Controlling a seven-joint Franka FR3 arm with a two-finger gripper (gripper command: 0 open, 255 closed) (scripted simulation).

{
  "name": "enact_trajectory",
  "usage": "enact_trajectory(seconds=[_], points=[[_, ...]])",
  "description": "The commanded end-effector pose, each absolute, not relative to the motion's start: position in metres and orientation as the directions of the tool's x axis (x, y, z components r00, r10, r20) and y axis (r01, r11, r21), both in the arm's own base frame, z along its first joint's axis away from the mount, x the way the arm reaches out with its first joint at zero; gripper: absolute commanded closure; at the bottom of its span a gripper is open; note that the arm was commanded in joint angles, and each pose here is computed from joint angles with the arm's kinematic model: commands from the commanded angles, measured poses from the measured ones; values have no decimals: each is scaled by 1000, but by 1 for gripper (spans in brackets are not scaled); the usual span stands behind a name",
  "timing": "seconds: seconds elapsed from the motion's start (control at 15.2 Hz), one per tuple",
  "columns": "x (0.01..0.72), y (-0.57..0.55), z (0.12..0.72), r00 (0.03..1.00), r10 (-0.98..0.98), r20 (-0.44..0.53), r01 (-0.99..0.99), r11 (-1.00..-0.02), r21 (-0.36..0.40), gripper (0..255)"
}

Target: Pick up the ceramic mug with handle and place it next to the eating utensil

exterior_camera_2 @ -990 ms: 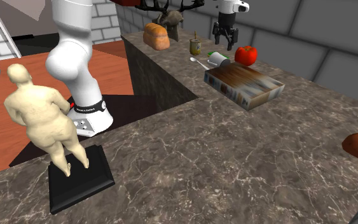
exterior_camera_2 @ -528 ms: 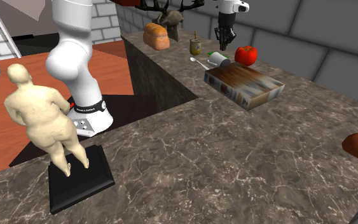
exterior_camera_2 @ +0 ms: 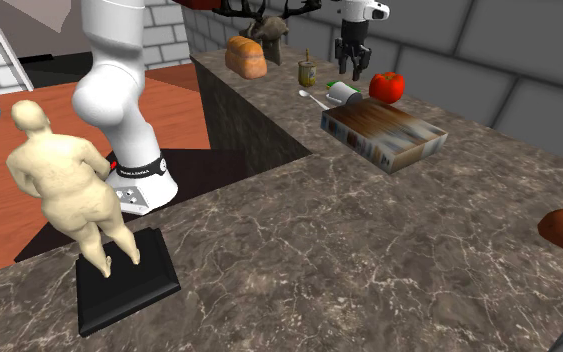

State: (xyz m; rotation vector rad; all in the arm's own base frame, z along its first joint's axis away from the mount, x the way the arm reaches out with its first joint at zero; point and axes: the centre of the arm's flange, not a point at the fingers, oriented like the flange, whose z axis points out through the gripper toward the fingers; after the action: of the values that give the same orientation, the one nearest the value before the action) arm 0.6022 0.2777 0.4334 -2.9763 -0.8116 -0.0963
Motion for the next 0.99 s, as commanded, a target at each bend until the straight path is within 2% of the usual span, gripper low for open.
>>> enact_trajectory(seconds=[0.0,0.26,0.53,0.92], points=[[586,291,422,916,395,76,398,-917,-22,0],[553,335,394,990,107,88,105,-994,18,0],[535,385,364,975,-190,111,-197,-979,52,0],[537,386,336,972,-207,113,-214,-975,53,0]])
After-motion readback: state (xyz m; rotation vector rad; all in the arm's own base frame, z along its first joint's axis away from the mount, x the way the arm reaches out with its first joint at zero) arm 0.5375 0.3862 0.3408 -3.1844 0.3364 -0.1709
